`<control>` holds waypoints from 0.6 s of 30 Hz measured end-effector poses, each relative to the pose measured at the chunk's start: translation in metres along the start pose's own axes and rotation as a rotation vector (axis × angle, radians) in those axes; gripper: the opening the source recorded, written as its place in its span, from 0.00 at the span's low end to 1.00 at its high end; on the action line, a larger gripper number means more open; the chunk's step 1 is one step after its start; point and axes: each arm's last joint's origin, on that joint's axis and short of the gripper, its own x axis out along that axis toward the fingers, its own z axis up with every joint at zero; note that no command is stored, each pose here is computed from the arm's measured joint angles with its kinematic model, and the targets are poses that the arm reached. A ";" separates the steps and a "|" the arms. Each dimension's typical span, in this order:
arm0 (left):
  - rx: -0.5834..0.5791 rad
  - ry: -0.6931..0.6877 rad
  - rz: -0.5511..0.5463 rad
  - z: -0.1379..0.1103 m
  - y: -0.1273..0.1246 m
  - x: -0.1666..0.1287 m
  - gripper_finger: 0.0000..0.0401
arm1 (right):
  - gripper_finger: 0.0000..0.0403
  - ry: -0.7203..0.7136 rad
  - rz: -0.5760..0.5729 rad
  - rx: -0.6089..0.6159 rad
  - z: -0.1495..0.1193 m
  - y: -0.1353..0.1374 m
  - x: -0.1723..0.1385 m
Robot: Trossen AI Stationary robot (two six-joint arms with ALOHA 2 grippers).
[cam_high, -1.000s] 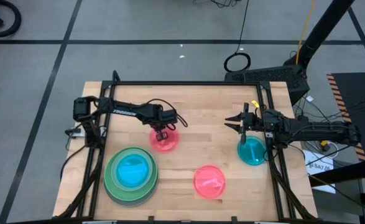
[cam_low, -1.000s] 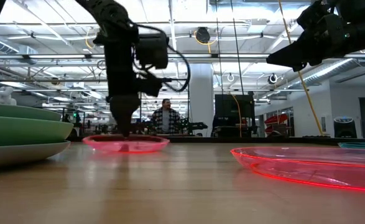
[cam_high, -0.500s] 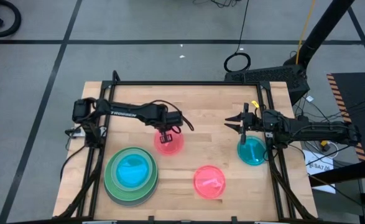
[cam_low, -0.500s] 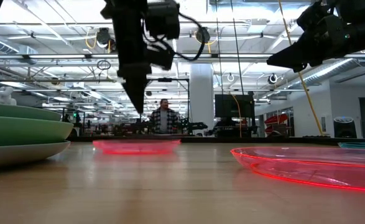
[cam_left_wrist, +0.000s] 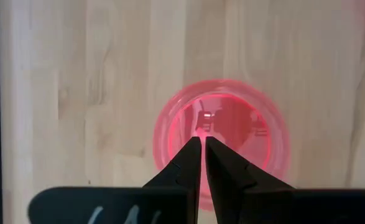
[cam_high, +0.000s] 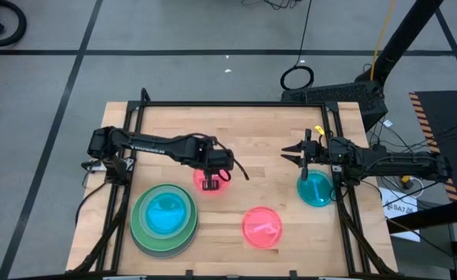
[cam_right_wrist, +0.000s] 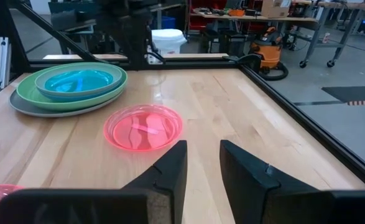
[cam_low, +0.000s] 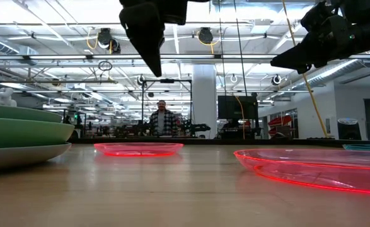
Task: Stack plastic plates
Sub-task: Stack the top pink plate on the transparent blue plate
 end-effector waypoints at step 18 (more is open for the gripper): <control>-0.175 -0.198 0.008 -0.068 -0.007 0.016 0.08 | 0.22 0.026 0.000 0.006 -0.002 0.000 0.001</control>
